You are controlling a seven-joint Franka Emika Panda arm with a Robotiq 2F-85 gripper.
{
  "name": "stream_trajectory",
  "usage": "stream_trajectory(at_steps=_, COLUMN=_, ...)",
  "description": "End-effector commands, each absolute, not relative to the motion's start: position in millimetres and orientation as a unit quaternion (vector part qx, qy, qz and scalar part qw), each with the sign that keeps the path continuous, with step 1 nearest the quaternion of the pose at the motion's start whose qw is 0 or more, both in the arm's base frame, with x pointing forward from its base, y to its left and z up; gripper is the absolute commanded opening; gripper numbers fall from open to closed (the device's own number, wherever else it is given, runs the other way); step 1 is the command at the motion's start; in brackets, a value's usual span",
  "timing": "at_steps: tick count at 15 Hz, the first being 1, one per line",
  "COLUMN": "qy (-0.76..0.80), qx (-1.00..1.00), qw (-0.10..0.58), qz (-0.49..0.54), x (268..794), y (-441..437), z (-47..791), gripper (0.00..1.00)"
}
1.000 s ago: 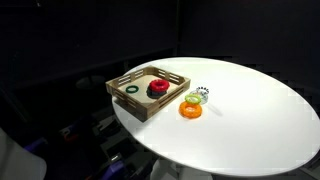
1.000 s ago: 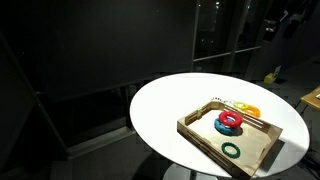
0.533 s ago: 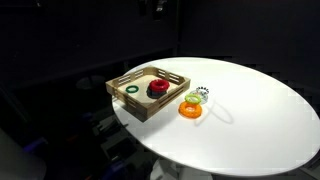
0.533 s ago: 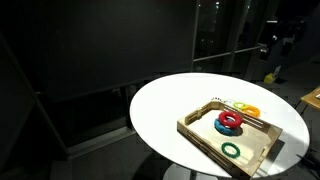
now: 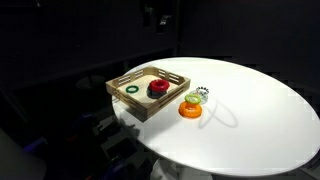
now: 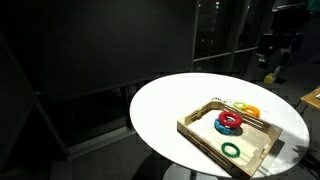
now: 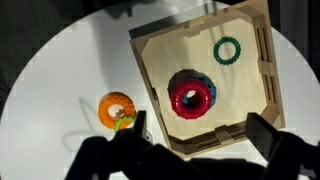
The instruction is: Put the yellow ring on top of the red ring
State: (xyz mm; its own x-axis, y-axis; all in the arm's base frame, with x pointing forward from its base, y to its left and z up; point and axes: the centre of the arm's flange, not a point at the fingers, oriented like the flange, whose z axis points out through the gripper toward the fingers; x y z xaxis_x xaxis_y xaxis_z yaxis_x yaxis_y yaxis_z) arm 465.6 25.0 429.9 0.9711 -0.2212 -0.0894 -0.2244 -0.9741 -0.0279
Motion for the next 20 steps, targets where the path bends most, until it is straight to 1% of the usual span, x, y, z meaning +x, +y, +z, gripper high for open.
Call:
stream_trajectory(at_steps=1, qy=0.112, qx=-0.993, qw=0.019, qz=0.043, x=466, y=25, z=430, gripper=1.0)
stream_trajectory(at_steps=4, qy=0.117, qx=-0.992, qw=0.014, qz=0.038, x=465, y=25, z=432, gripper=1.0)
stream_trajectory(at_steps=7, qy=0.161, qx=-0.987, qw=0.0, qz=0.002, x=476, y=18, z=433, gripper=1.0)
stream_trajectory(at_steps=12, qy=0.219, qx=-0.975, qw=-0.005, qz=-0.032, x=493, y=3, z=431, gripper=1.0)
stream_trajectory(at_steps=20, qy=0.275, qx=-0.961, qw=0.003, qz=-0.032, x=522, y=-38, z=393, gripper=1.0)
